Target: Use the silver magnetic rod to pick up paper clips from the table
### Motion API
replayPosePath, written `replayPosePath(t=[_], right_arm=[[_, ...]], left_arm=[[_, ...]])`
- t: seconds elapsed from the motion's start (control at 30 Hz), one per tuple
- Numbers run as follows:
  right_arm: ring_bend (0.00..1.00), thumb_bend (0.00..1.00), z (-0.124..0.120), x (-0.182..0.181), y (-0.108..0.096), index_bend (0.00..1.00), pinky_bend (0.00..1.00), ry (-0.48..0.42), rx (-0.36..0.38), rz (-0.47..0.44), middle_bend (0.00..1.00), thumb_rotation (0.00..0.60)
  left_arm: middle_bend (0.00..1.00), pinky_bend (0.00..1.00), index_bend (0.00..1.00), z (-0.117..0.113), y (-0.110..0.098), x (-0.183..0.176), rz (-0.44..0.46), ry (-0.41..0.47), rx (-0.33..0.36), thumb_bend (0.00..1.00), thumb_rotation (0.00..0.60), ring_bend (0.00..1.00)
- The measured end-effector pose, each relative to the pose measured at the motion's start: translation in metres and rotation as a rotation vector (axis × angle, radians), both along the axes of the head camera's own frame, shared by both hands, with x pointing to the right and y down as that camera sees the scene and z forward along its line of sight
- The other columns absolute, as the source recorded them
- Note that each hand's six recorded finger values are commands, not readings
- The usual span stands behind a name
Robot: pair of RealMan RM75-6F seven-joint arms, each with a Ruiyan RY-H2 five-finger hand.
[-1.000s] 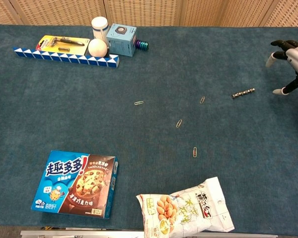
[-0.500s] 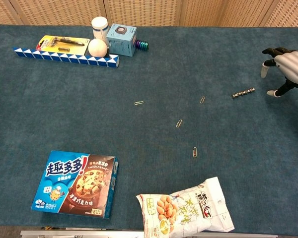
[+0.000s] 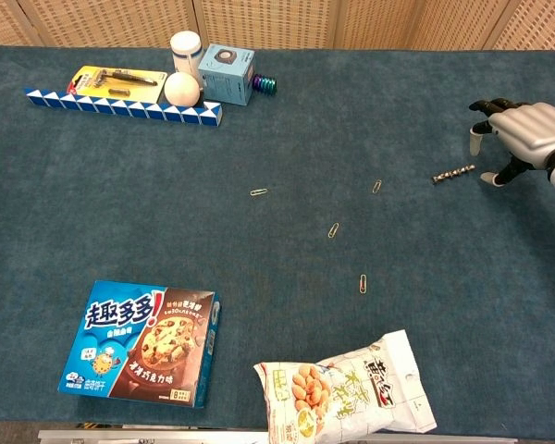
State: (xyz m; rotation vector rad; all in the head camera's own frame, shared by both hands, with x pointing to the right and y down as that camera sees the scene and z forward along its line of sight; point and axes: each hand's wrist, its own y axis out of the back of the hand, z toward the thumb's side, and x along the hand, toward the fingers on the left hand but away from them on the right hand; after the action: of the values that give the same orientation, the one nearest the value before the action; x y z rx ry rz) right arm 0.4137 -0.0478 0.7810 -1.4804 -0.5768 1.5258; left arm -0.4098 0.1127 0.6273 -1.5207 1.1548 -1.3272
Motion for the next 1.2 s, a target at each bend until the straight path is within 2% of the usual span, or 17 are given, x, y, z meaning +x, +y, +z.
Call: replayPosePath(t=[0.13,1.2], right_arm=[[0.0,0.25,0.003,-0.002,-0.001,0.47,0.16,0.002,-0.007,-0.001,0.06,0.6],[0.0,0.26,0.015,-0.013,-0.004,0.52,0.16,0.039,-0.011,-0.016,0.06,0.6]], left_arm=[[0.42,0.46,0.52,0.0,0.0,0.0,-0.001,0.001,-0.002,0.03,0.6,0.31],[0.42,0.46,0.52,-0.004,0.002,-0.003,-0.011,0.006,0.002,0.03,0.6,0.31]])
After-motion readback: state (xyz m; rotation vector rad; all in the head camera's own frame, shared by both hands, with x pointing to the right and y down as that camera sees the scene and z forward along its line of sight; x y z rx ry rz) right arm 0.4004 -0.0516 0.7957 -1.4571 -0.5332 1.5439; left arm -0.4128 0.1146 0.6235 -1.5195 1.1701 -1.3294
